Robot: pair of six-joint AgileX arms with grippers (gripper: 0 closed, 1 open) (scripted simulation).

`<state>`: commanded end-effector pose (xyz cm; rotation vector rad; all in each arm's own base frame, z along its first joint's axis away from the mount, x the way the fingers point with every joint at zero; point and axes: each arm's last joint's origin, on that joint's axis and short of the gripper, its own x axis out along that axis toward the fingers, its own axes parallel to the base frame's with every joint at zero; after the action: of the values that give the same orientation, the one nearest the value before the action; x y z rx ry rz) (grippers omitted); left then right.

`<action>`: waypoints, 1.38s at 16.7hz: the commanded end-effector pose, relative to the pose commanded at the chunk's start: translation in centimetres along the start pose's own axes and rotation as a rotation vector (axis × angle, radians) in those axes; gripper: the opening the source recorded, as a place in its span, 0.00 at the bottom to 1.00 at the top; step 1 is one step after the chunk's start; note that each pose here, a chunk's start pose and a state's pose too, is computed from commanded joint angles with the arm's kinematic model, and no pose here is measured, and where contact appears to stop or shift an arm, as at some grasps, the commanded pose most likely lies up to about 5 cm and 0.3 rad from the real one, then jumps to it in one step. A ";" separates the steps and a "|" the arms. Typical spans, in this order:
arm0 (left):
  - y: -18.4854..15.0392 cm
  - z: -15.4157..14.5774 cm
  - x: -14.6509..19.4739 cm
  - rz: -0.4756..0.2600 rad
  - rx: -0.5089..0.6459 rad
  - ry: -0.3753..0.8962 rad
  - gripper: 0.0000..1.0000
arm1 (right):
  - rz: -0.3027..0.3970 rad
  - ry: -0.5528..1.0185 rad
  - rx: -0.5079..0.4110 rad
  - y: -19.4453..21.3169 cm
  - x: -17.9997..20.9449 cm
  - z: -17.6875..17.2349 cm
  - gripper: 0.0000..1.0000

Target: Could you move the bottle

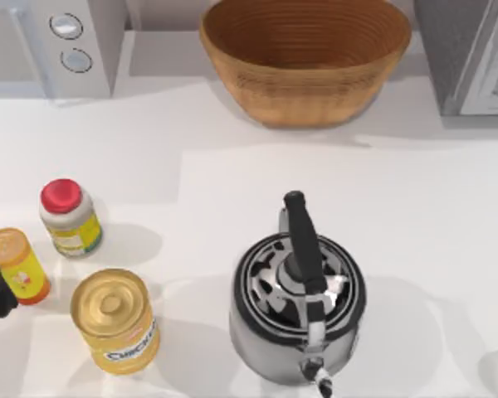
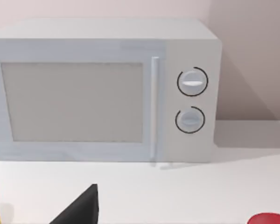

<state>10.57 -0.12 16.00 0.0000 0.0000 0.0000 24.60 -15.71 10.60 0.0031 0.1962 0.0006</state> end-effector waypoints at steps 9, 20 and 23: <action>0.0 0.0 0.0 0.000 0.000 0.000 1.00 | 0.000 0.009 0.006 -0.1 1.9 -1.1 0.00; 0.0 0.0 0.0 0.000 0.000 0.000 1.00 | -0.004 0.000 0.001 -0.1 5.6 -3.2 0.00; 0.0 0.0 0.0 0.000 0.000 0.000 1.00 | -0.004 0.000 0.001 -0.1 5.6 -3.2 0.23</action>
<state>10.57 -0.12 16.00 0.0000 0.0000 0.0000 29.47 -15.78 6.42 0.0032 0.1963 -0.0037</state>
